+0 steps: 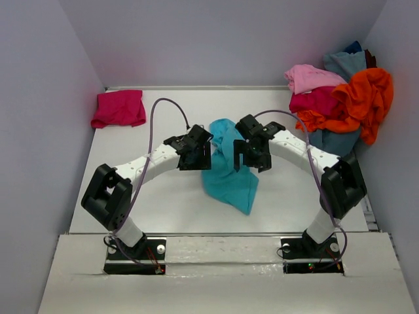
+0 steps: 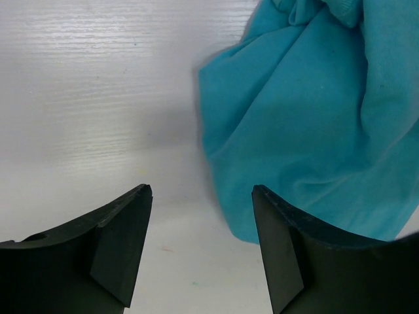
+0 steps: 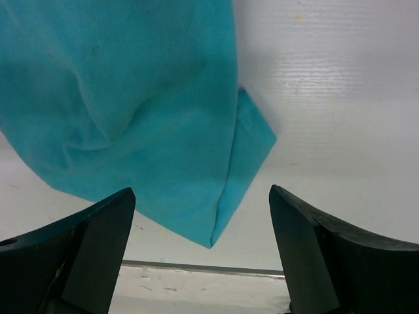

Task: Fold and stack the t-shirts
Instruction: Flatten the tshirt out

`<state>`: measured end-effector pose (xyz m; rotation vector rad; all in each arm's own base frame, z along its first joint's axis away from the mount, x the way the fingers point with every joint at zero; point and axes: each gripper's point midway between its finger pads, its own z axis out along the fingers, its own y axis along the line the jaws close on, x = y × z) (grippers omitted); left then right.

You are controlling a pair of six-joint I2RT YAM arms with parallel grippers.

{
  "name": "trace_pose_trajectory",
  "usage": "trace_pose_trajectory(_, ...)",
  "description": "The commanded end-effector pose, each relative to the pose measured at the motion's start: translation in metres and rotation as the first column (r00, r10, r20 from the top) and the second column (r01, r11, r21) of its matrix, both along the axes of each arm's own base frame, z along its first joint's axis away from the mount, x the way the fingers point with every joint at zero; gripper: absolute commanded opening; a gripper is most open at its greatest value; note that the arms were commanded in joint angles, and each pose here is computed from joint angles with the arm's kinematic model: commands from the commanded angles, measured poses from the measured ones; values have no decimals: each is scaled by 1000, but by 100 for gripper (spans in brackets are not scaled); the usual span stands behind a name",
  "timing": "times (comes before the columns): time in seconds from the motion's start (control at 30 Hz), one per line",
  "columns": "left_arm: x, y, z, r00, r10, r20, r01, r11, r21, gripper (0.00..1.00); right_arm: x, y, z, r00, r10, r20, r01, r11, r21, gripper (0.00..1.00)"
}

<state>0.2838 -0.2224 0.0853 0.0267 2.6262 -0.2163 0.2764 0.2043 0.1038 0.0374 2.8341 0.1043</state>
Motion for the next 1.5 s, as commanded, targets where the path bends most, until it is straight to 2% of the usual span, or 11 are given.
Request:
trace_pose_trajectory(0.0,-12,-4,-11,997,-46,-56,46,999,-2,71,10,16,3,999,-10,32,7,996,87,87)
trace_pose_trajectory(0.33,-19,-15,-32,984,-121,-134,123,992,4,69,10,19,-15,1000,3,3,-3,996,84,85)
trace_pose_trajectory(0.53,-23,-23,-42,970,-163,-180,162,987,-18,59,8,21,-23,1000,9,-15,-8,996,88,85)
trace_pose_trajectory(0.67,-16,-26,-34,976,-160,-148,158,987,-26,49,9,22,-25,1000,12,-13,-11,996,86,84)
trace_pose_trajectory(0.87,-13,-29,-40,973,-163,-161,162,987,-18,38,12,25,-31,1000,19,-22,-17,996,87,83)
trace_pose_trajectory(1.07,-8,-36,-41,971,-179,-161,177,984,-26,37,16,26,-30,1000,27,-16,-25,996,80,82)
trace_pose_trajectory(1.2,-6,-36,-41,971,-180,-159,178,984,-23,32,15,26,-33,999,28,-22,-26,997,75,82)
trace_pose_trajectory(1.3,-6,-35,-42,971,-177,-162,177,984,-12,21,17,27,-36,999,29,-24,-27,997,76,82)
trace_pose_trajectory(1.37,-5,-33,-42,972,-167,-163,170,986,0,8,17,28,-36,999,32,-28,-30,996,79,82)
trace_pose_trajectory(1.43,-4,-34,-38,973,-165,-160,167,986,-3,6,19,30,-36,999,35,-25,-33,996,80,82)
trace_pose_trajectory(1.47,2,-26,-35,982,-136,-134,142,989,39,6,21,31,-37,999,41,-26,-39,996,77,82)
